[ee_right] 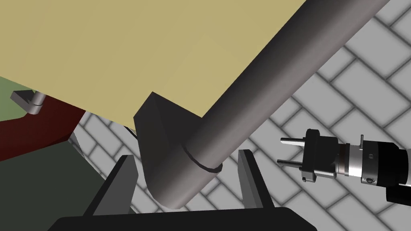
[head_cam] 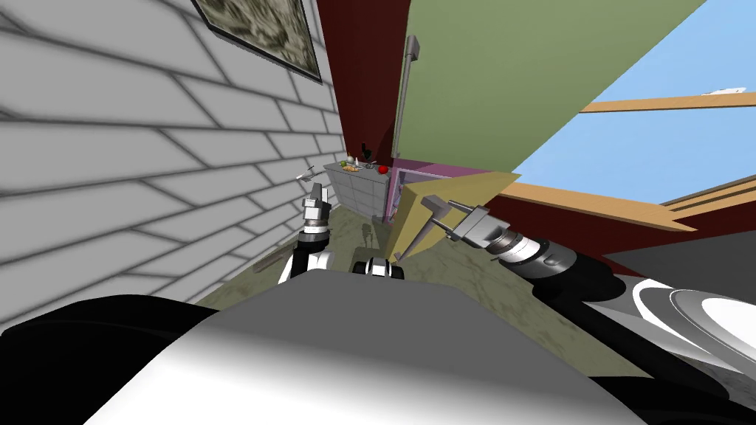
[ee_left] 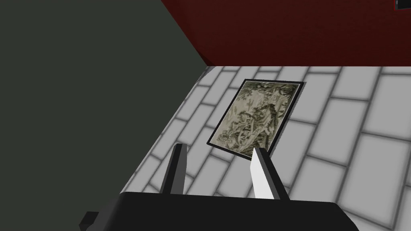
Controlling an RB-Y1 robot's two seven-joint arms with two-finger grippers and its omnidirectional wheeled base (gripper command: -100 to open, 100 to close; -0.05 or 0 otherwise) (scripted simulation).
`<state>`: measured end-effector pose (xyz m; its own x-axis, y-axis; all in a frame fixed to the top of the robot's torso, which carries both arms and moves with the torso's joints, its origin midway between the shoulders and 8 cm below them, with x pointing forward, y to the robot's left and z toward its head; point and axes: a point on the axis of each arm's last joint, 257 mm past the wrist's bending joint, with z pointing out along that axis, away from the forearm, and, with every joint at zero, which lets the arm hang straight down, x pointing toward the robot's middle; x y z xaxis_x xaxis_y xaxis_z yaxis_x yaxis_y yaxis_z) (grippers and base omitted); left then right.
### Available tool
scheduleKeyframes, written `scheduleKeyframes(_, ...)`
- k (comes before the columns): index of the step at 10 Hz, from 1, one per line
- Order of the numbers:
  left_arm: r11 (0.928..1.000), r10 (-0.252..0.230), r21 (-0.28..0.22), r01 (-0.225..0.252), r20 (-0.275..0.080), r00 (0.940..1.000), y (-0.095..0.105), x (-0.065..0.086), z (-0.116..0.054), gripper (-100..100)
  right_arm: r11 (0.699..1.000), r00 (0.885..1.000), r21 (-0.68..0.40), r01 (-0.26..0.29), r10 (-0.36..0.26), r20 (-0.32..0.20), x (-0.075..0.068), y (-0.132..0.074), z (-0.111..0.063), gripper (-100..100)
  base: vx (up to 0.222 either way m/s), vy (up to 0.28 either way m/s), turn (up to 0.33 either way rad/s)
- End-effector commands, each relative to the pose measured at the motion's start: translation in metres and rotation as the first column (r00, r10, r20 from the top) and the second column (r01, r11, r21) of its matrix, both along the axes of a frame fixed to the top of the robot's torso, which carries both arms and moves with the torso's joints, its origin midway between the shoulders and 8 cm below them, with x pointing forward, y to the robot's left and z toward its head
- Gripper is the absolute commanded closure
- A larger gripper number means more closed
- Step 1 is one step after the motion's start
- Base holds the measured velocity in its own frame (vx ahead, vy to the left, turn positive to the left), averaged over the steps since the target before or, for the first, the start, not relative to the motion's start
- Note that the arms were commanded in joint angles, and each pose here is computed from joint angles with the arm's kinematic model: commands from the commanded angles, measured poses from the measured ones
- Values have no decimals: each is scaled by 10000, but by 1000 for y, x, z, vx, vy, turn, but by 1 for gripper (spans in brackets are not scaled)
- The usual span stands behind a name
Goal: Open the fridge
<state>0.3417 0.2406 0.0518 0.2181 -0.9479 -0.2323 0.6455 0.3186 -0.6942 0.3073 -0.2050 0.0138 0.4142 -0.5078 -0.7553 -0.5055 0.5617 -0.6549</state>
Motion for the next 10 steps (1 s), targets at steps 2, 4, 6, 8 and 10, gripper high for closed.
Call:
scheduleKeyframes(2, 10000, 1, 0, -1, 0, 10000, 0, 0, 0, 0, 9993, 9993, -26, -366, 366, -47, -4, 8, -2, 100, -132, -165, 64)
scheduleKeyframes(4, 10000, 0, 0, 0, 0, 10000, 0, 0, 0, 0, 9963, 9962, -24, -864, 864, -47, -11, 19, -2, 100, -153, -178, 127)
scheduleKeyframes(6, 10000, 1, 0, -1, -1, 10000, 0, 0, 0, 0, 9938, 9938, -24, -1113, 1113, -45, -14, 25, -2, 100, -120, -196, 51)
scheduleKeyframes(8, 10000, 2, 1, -2, -3, 10000, 0, 0, 0, 0, 9907, 9907, -24, -1362, 1362, -41, -18, 30, -2, 100, -100, -225, 43)
scheduleKeyframes(10, 10000, 1, 1, -1, -1, 10000, 0, 0, 0, 0, 9869, 9869, -26, -1611, 1611, -35, -22, 35, -2, 100, -170, -221, 108)
